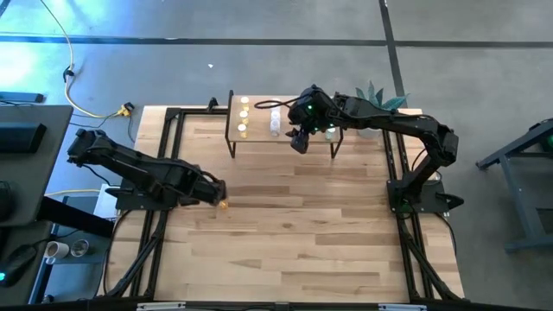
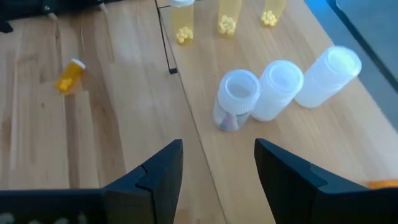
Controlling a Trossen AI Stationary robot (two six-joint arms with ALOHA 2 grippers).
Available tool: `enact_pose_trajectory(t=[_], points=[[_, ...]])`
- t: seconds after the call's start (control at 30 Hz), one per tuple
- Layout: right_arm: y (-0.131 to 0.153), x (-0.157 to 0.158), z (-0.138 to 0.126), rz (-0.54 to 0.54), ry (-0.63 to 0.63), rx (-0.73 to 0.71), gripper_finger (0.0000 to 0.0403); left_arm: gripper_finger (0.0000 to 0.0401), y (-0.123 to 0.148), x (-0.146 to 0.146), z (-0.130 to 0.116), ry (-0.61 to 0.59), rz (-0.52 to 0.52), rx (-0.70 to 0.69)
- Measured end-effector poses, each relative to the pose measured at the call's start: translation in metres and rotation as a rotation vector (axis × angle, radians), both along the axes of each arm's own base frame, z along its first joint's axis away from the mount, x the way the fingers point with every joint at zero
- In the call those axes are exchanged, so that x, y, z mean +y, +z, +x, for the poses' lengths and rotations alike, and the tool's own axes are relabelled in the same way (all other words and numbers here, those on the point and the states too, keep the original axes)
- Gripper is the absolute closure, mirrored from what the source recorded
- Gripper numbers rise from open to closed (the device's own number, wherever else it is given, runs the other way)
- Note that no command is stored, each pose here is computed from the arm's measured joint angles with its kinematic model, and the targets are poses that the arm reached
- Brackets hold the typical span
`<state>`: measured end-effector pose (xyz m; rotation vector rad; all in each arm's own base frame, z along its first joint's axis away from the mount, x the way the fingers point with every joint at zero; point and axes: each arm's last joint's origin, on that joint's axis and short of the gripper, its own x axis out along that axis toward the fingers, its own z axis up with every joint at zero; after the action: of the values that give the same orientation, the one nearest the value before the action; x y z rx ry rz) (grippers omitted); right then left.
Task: Pick and place medicine bottles onto shelf by color
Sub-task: Put the orange medicine bottle on the shelf aligned with the other orange medicine bottles
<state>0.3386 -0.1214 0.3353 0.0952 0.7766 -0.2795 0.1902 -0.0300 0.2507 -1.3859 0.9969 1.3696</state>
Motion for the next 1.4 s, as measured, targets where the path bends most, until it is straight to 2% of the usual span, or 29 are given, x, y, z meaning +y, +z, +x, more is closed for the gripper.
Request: enact_pose_trajectory(t=[0.27,0.5,0.77,1.4], points=[[0.001,0.0,0.001,-0.043,0.041,0.004,0.0213,0.0224,-0.006,0.001,0.013,0.189,0.063,-0.081],[0.001,0.0,0.001,-0.046,0.042,-0.001,0.0213,0.0224,-0.024,-0.001,0.026,0.251,0.099,-0.006],[0.001,0.0,0.001,-0.079,0.076,0.007,0.0213,0.0224,-0.046,-0.003,0.039,0.374,0.118,0.067],[0.001,0.0,0.001,-0.082,0.078,0.007,0.0213,0.0224,-0.084,-0.002,0.063,0.414,0.137,0.128]])
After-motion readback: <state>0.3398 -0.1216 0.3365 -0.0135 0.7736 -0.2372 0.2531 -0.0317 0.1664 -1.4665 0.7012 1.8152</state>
